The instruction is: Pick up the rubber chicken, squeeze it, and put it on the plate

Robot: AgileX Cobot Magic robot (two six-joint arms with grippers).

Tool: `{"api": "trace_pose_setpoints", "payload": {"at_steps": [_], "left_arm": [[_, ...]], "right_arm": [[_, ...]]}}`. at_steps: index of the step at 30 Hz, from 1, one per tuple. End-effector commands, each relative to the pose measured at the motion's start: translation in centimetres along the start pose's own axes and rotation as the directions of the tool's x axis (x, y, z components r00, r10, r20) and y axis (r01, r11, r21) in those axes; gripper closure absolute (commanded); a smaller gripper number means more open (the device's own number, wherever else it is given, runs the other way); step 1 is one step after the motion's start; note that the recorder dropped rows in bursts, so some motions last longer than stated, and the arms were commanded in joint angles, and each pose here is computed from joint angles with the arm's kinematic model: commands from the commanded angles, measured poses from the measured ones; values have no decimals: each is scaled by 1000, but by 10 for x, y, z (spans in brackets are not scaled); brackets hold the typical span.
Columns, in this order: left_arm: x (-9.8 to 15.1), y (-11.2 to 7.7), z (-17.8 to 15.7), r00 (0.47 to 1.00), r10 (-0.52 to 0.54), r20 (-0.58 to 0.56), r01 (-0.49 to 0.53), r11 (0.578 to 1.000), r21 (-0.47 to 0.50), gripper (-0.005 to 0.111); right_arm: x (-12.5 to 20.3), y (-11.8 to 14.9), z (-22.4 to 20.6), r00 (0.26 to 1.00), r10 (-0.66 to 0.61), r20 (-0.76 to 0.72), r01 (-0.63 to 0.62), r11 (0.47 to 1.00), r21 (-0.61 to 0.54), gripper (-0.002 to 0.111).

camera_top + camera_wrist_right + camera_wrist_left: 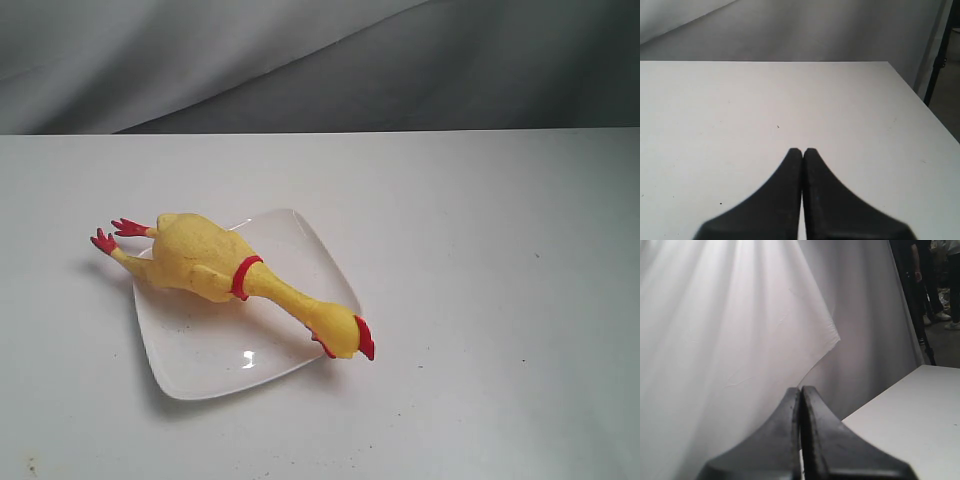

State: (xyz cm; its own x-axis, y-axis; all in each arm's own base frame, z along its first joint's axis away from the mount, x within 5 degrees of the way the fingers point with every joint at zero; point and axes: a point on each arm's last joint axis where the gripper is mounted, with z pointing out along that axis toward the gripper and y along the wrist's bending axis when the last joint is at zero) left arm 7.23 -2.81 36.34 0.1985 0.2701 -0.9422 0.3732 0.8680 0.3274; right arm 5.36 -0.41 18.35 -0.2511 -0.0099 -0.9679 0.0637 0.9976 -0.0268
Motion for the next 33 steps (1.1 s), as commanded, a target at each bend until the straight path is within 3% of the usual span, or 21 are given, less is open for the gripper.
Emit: {"api": "trace_pose_setpoints", "payload": {"at_steps": [1,22,27,30,33], "left_arm": [[0,0,-1,1000,-21,-3,21,1000,1,106],[0,2,-3,1000,-21,1,21,1000,-19,106],[-2,16,-18,1000,-16,27,21,982,-186,106],[-3,26,-36,1000,-3,30,13,937,-349,106],[-5,30,-55,999,20,27,-3,863,-505,106]], "right_arm": [[1,-1,0,1000,-5,-2,5,1000,10,108],[1,-1,0,1000,-5,-2,5,1000,10,108],[1,-1,0,1000,-5,-2,5,1000,10,108],[1,-1,0,1000,-5,-2,5,1000,10,108],[1,-1,0,1000,-5,-2,5,1000,10,108]]}}
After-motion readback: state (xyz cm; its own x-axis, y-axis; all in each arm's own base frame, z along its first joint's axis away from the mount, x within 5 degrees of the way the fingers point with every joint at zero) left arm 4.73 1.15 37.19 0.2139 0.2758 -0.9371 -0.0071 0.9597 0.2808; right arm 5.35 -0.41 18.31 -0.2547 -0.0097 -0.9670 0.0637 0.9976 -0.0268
